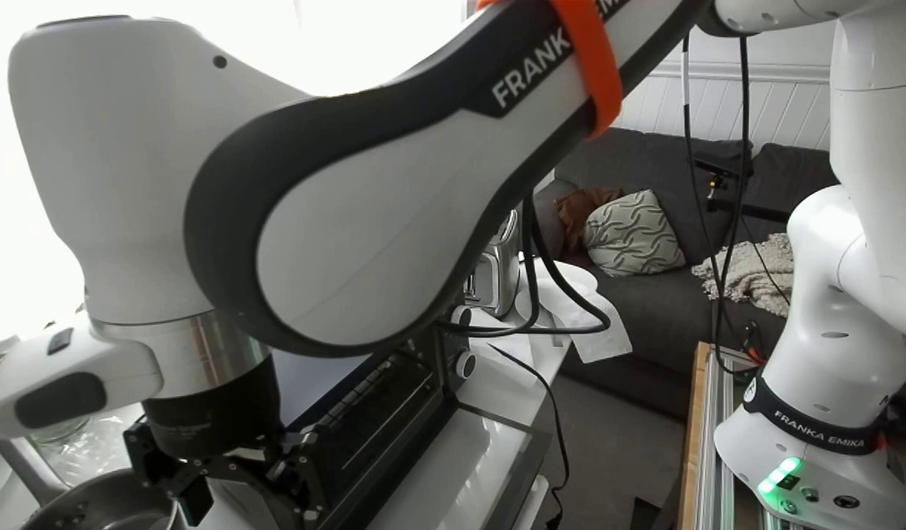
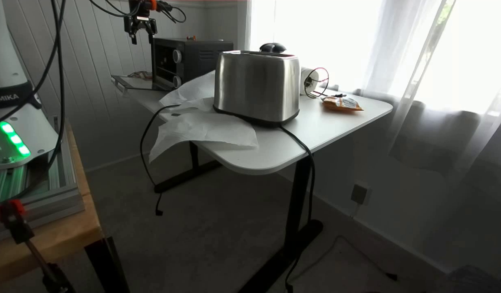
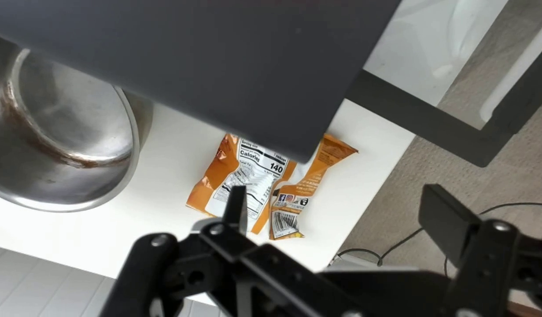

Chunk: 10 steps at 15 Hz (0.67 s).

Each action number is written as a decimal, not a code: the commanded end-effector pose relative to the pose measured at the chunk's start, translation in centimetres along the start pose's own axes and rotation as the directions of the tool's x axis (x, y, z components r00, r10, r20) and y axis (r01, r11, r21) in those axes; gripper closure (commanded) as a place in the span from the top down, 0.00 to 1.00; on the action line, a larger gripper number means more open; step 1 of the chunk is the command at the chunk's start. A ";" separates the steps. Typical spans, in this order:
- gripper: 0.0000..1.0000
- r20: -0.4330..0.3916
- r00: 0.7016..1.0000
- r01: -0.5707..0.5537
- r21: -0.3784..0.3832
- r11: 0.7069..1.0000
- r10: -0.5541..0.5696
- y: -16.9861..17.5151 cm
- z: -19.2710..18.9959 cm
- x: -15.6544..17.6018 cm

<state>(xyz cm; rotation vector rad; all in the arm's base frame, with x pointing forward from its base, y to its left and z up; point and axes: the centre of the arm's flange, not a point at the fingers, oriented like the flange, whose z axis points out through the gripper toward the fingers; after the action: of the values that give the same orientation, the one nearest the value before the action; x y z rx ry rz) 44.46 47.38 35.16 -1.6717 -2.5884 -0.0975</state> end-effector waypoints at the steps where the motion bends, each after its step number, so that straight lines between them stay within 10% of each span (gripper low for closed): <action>1: 1.00 -0.011 1.000 0.016 0.011 1.000 -0.016 2.1 0.4 2.8; 10: 1.00 -0.065 0.997 -0.032 0.063 0.998 0.036 4.0 3.5 6.9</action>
<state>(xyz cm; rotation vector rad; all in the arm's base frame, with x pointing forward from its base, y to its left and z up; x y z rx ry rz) 44.56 53.24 33.02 -1.6237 -2.5453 -0.1312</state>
